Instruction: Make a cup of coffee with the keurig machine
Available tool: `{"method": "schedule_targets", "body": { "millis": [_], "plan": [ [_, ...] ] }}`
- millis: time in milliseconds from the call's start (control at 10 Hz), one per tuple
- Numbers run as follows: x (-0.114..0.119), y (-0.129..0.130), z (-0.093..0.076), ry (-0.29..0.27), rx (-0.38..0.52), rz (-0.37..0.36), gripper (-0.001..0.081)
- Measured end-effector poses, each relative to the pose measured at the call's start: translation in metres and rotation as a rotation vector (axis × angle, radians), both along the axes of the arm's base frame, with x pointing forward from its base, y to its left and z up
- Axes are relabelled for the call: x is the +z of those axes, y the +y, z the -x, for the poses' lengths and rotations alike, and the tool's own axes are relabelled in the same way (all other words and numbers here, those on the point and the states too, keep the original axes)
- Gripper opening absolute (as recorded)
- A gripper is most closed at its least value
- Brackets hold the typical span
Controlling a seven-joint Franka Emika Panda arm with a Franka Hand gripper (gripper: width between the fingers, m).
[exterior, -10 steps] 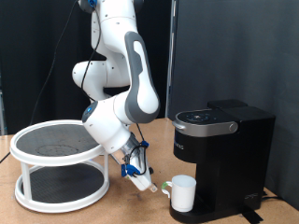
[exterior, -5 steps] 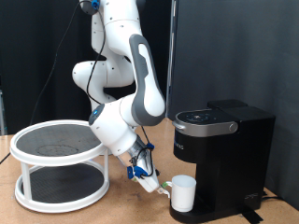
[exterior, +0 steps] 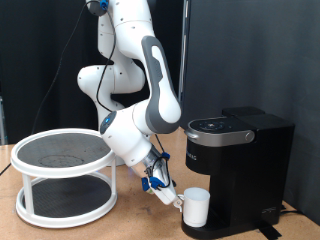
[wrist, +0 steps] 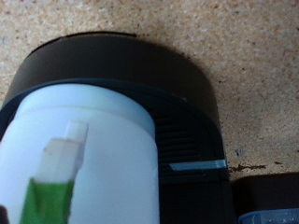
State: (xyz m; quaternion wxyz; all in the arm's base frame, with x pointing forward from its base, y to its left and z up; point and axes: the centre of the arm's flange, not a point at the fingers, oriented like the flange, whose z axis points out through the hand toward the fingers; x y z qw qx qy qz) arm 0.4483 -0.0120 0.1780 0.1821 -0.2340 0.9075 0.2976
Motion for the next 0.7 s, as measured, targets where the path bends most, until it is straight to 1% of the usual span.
{"method": "schedule_targets", "body": {
  "millis": [200,500,600,700],
  "plan": [
    [0.0015,0.0037,-0.0023,-0.014,-0.013,-0.009,0.0734],
    [0.0041,0.0040,-0.0060,-0.099,-0.075,0.009,0.0734],
    [0.0046,0.0038,-0.0066,-0.115,-0.079,0.011,0.0734],
    [0.0050,0.0037,-0.0071,-0.118,-0.080,0.011,0.0734]
  ]
}}
